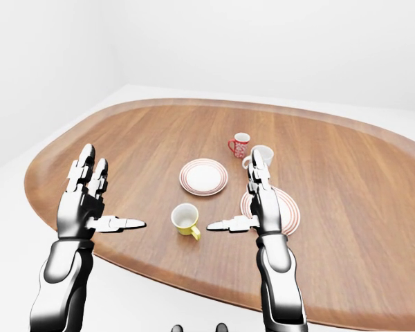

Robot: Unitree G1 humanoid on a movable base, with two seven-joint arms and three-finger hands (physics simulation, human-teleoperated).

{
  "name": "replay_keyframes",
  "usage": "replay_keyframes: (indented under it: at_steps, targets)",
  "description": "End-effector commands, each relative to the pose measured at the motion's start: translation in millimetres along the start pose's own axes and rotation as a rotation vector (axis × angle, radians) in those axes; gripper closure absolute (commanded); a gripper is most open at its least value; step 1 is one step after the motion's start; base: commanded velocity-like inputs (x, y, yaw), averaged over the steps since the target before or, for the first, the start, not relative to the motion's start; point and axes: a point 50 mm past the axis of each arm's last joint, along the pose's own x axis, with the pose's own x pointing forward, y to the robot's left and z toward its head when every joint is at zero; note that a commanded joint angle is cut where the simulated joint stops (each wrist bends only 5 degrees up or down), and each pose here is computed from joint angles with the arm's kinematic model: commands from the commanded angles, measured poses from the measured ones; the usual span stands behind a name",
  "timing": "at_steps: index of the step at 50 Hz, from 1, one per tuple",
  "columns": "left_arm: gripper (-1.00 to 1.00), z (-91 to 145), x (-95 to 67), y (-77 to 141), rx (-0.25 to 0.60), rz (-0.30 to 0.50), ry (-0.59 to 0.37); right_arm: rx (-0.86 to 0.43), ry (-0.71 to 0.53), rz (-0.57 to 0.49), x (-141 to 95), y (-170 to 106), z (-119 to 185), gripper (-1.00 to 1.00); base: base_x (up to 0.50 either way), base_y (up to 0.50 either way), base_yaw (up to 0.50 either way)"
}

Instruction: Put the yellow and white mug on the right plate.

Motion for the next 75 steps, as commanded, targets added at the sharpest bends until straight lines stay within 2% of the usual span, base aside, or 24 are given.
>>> replay_keyframes:
  at_steps: [1,5,14,17,20,24,26,35,38,45,48,60,61,65,68,72,75]
  targets:
    - [-1.0,-0.1,-0.1,0.2,0.0,0.001,0.001,-0.011,0.015,0.004,-0.6,0.9,-3.2,-1.0,0.48,0.13,0.0]
    - [-1.0,-1.0,0.2,-0.1,0.0,-0.001,0.004,-0.044,0.047,0.005,0.1,3.4,-10.3,-1.0,0.25,0.07,0.0]
    - [-1.0,-1.2,0.8,0.7,-0.001,0.002,0.004,-0.04,0.032,-0.004,1.2,2.2,-7.1,-1.0,0.0,0.0,0.0]
    - [-1.0,-2.5,0.6,0.0,-0.002,-0.001,0.01,0.068,-0.013,0.029,-4.1,2.3,2.3,-1.0,0.13,0.03,0.0]
    - [-1.0,-2.6,0.2,-0.6,-0.001,-0.003,0.011,0.005,0.01,0.006,-1.0,1.6,-2.2,-1.0,0.48,0.13,0.0]
    - [-1.0,0.4,-0.4,-0.4,-0.001,-0.002,-0.001,-0.006,0.023,-0.022,2.4,0.7,-5.7,-1.0,0.19,0.05,0.0]
    - [-1.0,0.9,-0.2,0.0,-0.001,-0.001,-0.004,0.03,0.01,-0.022,3.2,0.1,-3.5,-1.0,0.0,0.0,0.0]
    - [-1.0,1.0,0.1,1.1,-0.001,0.002,-0.004,-0.006,0.025,-0.025,3.1,0.2,-6.2,-1.0,0.0,0.0,0.0]
    - [-1.0,0.7,0.0,0.9,0.0,0.002,-0.003,0.024,0.006,0.004,-0.4,1.6,-1.7,-1.0,0.0,0.0,0.0]
    - [-1.0,0.4,0.4,2.4,0.002,0.004,-0.002,0.021,0.025,-0.016,0.5,-0.6,-6.3,-1.0,0.1,0.03,0.0]
    - [-1.0,-1.4,0.7,2.0,0.002,0.003,0.005,-0.05,0.06,-0.014,2.5,2.4,-13.7,-1.0,0.17,0.05,0.0]
    - [-1.0,0.8,0.7,4.2,0.007,0.005,-0.004,-0.066,0.046,-0.023,10.1,2.2,-11.6,-1.0,0.0,0.0,0.0]
    - [-1.0,19.4,19.5,31.8,0.092,-0.006,-0.084,-0.309,-0.061,0.052,46.6,14.8,11.8,-1.0,0.0,0.0,0.0]
    - [-1.0,28.9,27.4,43.3,0.107,0.016,-0.124,-0.346,-0.054,0.063,50.9,19.1,11.1,-1.0,0.0,0.0,0.0]
    - [-1.0,50.1,35.9,45.5,0.127,0.01,-0.214,-0.367,-0.054,0.072,54.2,21.7,11.6,-1.0,0.0,0.0,0.0]
    - [-1.0,52.6,38.1,47.3,0.144,-0.008,-0.22,-0.381,-0.082,0.077,58.7,24.3,18.7,-1.0,0.0,0.0,0.0]
    - [-1.0,42.1,35.3,52.0,0.135,-0.001,-0.172,-0.403,-0.105,0.094,61.6,28.8,24.1,-1.0,0.0,0.0,0.0]
